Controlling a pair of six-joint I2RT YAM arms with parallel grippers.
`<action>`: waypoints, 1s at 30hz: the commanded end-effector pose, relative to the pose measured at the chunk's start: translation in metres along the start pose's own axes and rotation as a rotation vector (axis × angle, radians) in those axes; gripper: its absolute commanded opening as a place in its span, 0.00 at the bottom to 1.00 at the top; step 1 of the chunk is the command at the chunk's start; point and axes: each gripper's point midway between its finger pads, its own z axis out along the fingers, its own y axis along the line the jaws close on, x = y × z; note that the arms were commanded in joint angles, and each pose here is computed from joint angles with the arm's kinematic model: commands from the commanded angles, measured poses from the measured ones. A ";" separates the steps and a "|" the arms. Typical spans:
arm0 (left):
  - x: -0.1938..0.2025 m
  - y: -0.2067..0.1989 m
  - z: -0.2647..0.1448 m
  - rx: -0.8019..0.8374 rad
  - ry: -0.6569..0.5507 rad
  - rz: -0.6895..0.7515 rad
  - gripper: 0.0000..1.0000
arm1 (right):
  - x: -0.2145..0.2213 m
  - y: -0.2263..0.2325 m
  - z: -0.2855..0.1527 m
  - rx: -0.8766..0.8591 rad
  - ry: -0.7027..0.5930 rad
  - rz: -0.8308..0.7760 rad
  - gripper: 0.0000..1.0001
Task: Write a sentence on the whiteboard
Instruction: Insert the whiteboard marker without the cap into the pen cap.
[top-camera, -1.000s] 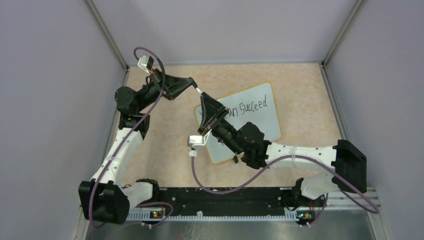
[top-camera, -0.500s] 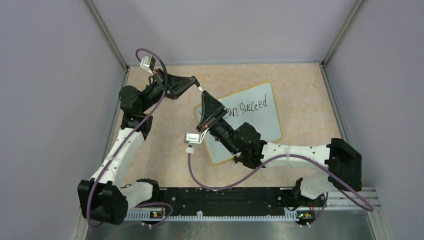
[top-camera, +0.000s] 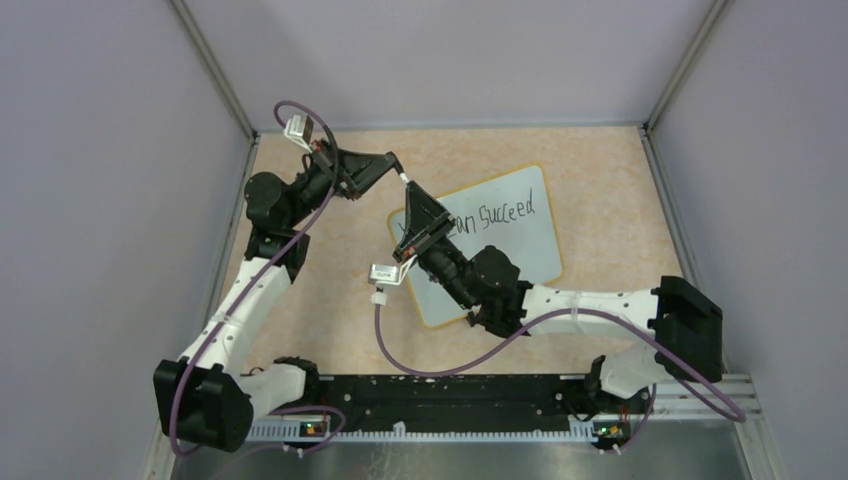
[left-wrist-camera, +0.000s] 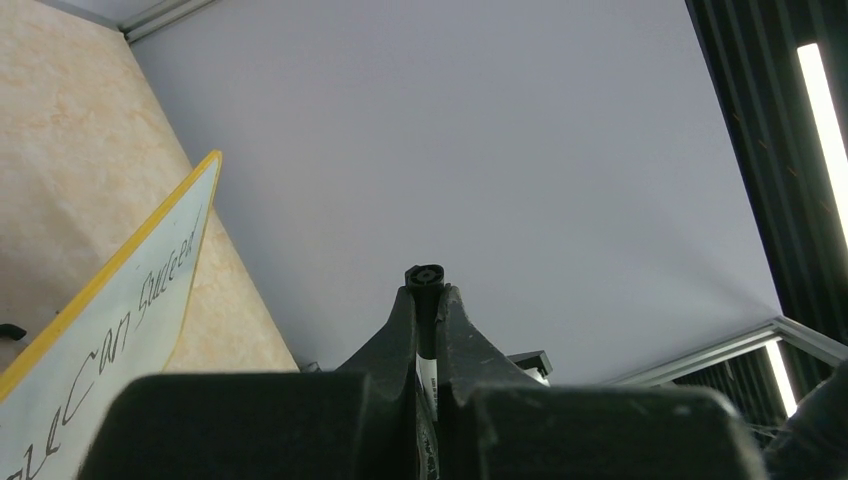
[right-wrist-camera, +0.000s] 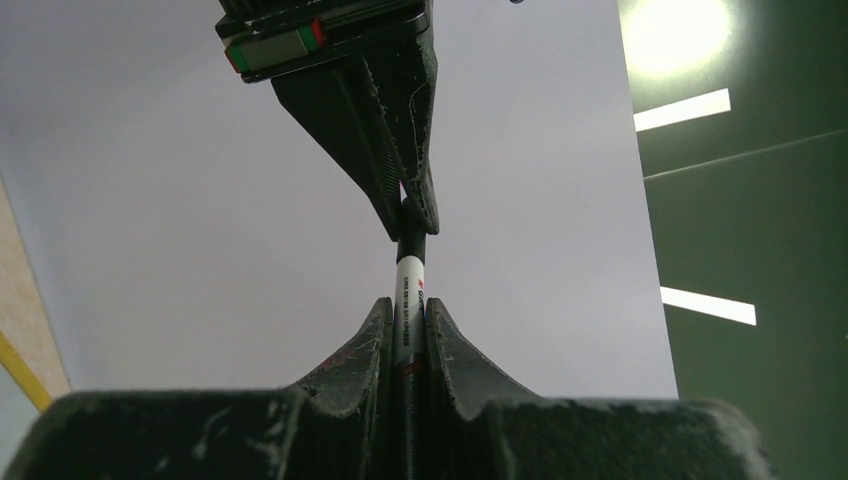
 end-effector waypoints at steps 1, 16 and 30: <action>0.073 0.000 -0.017 0.027 0.314 0.008 0.00 | -0.011 -0.037 0.009 0.113 -0.064 0.015 0.00; 0.081 -0.006 -0.021 0.059 0.341 0.046 0.00 | 0.006 -0.038 0.008 0.134 -0.047 -0.044 0.00; 0.036 -0.045 -0.002 0.112 0.267 0.229 0.14 | 0.015 -0.041 -0.004 0.161 -0.047 -0.120 0.00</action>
